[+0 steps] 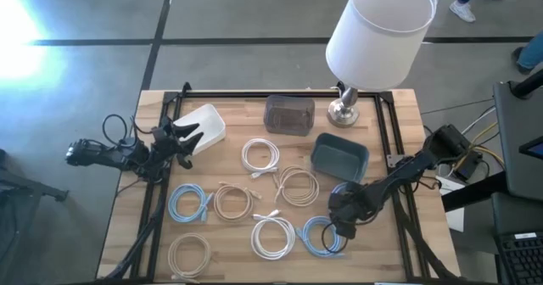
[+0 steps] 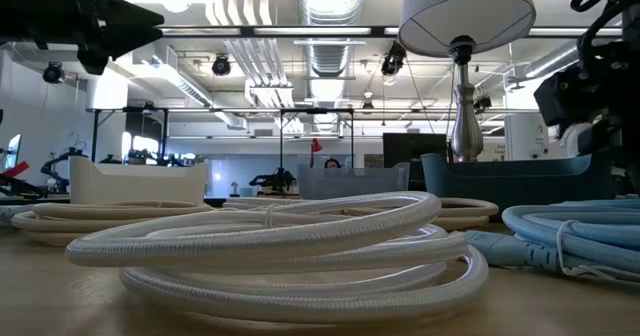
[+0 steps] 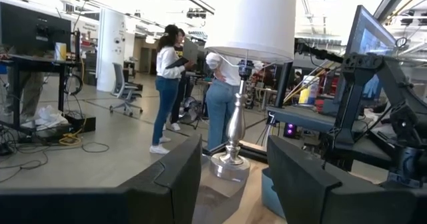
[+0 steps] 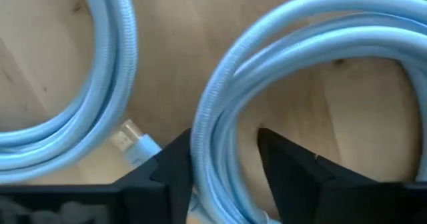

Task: Pick & Place USB Port
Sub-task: Put the top blue charger cable into the blue bin

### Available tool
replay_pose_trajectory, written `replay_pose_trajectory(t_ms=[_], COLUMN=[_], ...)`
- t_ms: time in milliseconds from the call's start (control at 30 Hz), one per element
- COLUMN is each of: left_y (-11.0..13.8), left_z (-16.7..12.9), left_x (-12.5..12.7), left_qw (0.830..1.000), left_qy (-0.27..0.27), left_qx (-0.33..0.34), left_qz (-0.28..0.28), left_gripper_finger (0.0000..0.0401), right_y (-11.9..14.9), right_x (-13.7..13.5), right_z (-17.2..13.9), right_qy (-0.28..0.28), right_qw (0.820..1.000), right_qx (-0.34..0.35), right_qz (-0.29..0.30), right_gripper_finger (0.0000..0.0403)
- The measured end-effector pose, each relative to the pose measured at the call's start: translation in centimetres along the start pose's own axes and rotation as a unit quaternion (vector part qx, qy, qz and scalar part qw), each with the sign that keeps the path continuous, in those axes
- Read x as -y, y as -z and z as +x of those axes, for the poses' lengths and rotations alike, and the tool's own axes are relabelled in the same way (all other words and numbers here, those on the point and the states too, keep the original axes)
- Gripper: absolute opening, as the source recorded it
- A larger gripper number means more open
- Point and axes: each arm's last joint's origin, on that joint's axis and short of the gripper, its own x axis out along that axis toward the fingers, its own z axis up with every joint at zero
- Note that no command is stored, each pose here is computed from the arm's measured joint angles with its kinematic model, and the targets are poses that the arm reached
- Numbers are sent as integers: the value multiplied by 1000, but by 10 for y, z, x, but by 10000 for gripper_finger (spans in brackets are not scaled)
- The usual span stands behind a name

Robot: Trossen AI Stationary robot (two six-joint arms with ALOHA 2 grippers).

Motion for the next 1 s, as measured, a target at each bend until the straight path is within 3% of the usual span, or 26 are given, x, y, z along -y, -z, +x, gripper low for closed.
replay_pose_trajectory(t_ms=[267,600,800,1000], left_y=[0,0,0,-1], left_z=[0,0,0,0], left_x=[0,0,0,0], left_qw=[1000,1000,999,999], left_qy=[0,0,0,0], left_qx=[0,0,3,7], left_qz=[0,-15,-33,-43], left_gripper_finger=[175,174,174,174], right_y=[-4,-14,-21,-30], right_x=[-4,-11,-6,11], right_z=[-15,-69,-101,-118], right_qy=[-17,-56,-12,47], right_qw=[1000,991,973,955], right_qx=[8,120,229,289], right_qz=[15,13,-21,-40], right_gripper_finger=[28,24,24,24])
